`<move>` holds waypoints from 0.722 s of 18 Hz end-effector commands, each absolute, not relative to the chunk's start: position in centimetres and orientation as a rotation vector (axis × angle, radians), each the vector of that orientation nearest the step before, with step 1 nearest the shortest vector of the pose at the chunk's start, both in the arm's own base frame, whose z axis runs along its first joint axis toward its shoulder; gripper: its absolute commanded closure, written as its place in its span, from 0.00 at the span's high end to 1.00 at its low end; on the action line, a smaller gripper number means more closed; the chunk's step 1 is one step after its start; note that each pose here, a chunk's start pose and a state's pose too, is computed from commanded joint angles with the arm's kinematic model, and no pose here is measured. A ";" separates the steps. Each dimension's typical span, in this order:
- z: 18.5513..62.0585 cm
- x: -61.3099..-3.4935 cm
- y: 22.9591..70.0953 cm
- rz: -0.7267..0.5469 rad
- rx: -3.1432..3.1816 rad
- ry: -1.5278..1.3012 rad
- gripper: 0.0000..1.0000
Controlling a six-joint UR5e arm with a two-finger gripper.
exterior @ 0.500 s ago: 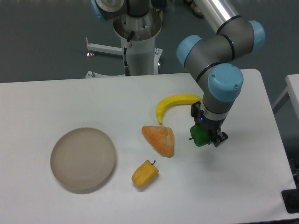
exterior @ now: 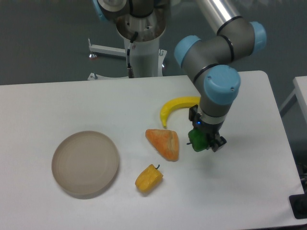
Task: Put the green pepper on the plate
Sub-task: 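Carry the green pepper over the beige plate and lower it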
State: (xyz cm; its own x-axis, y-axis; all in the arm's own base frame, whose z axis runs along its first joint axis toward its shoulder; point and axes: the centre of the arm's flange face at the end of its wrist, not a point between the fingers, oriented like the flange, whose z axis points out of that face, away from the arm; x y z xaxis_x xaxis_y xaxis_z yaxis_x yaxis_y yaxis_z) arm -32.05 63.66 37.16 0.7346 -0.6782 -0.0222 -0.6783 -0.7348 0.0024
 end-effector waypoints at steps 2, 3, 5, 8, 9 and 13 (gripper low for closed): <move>37.4 -28.4 65.3 0.039 -2.912 1.151 0.26; 37.4 -26.9 65.9 0.037 -2.912 1.147 0.26; 37.3 -23.7 67.2 0.035 -2.921 1.117 0.26; 36.2 -17.4 69.5 -0.003 -2.915 1.119 0.26; 35.6 -16.1 69.9 -0.022 -2.921 1.111 0.26; 33.4 -9.7 71.8 -0.134 -2.909 1.082 0.26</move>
State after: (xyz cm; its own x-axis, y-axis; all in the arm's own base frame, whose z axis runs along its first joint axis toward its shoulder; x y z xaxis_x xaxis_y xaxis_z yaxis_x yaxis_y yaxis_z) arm -9.68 71.77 33.38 0.7538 -0.6535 0.0683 -0.6505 -0.7569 -0.0629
